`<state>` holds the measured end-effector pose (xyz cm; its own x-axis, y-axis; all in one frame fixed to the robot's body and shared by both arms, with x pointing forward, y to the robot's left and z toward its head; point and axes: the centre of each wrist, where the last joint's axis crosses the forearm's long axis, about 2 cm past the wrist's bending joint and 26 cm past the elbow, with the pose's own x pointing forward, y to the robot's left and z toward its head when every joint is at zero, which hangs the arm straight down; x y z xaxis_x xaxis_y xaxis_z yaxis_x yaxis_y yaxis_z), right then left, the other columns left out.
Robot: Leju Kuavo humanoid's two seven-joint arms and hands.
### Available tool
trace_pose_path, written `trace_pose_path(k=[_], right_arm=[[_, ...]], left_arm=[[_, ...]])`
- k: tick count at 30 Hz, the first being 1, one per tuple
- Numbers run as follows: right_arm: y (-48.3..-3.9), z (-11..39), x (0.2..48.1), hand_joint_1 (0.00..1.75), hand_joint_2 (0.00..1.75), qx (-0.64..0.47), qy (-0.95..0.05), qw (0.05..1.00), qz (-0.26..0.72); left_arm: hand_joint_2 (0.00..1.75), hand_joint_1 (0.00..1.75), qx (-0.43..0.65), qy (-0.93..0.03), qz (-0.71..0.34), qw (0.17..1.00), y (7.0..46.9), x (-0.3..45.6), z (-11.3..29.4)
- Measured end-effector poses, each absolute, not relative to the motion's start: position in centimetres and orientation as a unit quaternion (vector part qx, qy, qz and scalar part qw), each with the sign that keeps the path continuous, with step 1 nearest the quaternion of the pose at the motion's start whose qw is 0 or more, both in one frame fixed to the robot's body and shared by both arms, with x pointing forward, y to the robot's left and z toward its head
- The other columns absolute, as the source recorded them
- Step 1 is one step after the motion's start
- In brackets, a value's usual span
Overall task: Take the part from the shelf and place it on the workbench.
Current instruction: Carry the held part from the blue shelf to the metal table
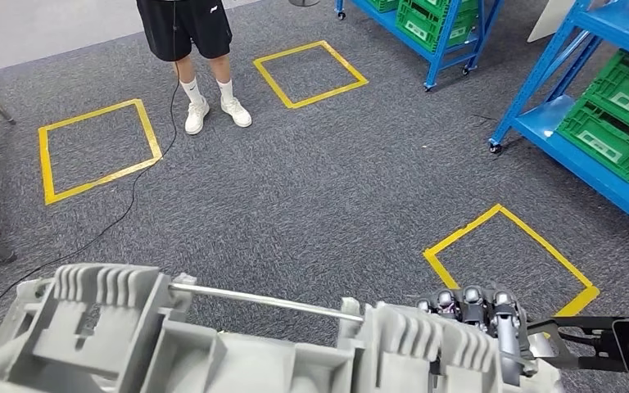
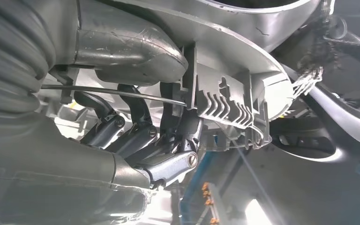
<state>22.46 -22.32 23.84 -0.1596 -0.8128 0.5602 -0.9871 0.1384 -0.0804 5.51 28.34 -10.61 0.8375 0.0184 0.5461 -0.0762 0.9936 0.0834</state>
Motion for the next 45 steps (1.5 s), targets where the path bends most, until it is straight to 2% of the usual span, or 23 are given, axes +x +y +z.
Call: trace_pose_path(k=[45], right_arm=[[-21.6, 24.9, 23.1, 1.75, 1.75, 0.618, -0.734, 0.169, 0.225]], left_arm=[[1.75, 0.00, 0.064, -0.284, 0.022, 0.956, 30.0, 5.3, -10.6]])
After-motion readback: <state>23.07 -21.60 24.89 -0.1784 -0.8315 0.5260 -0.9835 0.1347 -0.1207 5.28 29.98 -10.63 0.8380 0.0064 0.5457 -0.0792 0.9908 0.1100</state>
